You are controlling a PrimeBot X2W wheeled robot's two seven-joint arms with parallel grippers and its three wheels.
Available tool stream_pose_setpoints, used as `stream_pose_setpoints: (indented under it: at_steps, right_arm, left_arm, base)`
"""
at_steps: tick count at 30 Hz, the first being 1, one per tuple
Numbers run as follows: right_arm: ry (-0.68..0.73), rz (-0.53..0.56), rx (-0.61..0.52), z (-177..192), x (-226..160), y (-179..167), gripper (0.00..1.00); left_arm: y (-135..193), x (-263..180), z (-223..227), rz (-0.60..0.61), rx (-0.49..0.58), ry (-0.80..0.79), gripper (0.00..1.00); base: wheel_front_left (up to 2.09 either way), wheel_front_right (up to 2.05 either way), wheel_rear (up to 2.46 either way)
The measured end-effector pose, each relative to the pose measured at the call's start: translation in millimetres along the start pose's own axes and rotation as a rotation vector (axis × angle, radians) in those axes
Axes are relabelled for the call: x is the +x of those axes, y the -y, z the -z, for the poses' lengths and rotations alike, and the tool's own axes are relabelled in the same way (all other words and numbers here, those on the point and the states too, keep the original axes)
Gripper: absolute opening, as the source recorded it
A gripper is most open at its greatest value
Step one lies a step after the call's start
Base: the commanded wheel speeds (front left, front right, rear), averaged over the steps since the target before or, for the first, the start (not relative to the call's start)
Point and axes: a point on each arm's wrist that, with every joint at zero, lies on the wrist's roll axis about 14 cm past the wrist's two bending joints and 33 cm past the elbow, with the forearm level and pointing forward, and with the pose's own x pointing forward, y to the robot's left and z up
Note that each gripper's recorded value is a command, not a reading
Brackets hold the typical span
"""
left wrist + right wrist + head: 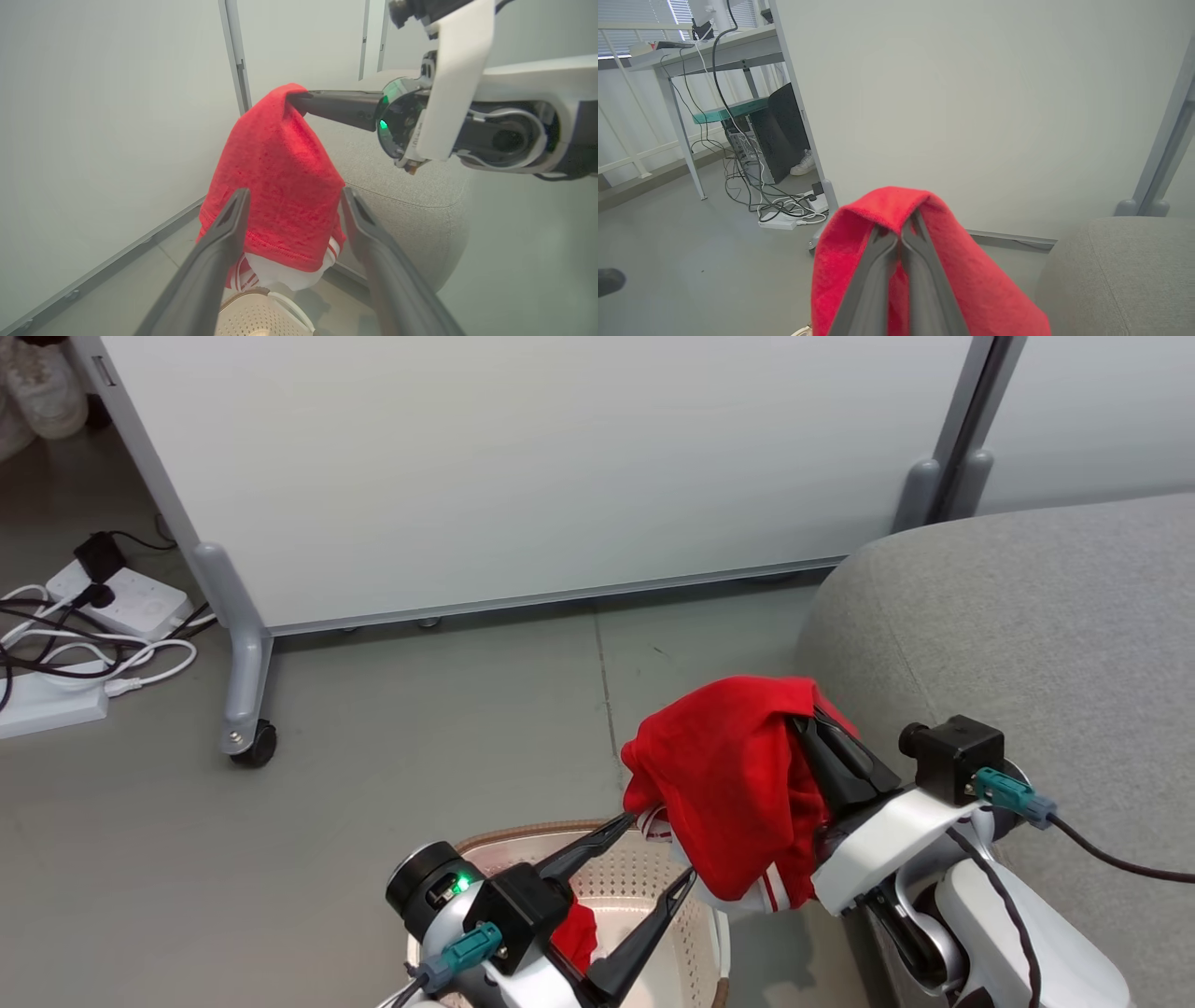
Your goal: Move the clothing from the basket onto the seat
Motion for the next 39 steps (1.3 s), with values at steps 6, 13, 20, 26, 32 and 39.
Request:
stream_pose_setpoints:
  at_steps: [6, 13, 20, 26, 32, 39]
  right_arm:
    - [-0.006, 0.055, 0.005, 0, -12, 16, 0.00]
    - [0.001, 0.129, 0.003, -4, -28, 37, 0.00]
    - [0.027, 0.270, -0.007, -14, -61, 76, 0.00]
    - [0.046, 0.407, -0.023, -23, -96, 111, 0.00]
    - [0.055, 0.523, -0.038, -28, -125, 138, 0.00]
    - [0.095, 0.594, -0.111, -58, -131, 172, 0.00]
  left_arm:
    - [9, 7, 6, 0.048, -0.006, -0.011, 1.00]
    - [19, 19, 7, 0.101, -0.011, -0.006, 1.00]
    - [44, 41, 7, 0.220, -0.018, -0.004, 1.00]
    - [71, 59, 12, 0.345, -0.033, -0.015, 1.00]
    - [90, 75, 18, 0.450, -0.044, -0.026, 1.00]
    - [94, 92, 29, 0.504, -0.063, -0.043, 1.00]
  base:
    - [0.00, 0.00, 0.00]
    - [0.00, 0.00, 0.00]
    - [0.00, 0.00, 0.00]
    - [0.00, 0.00, 0.00]
    - [0.00, 0.00, 0.00]
    - [0.00, 0.00, 0.00]
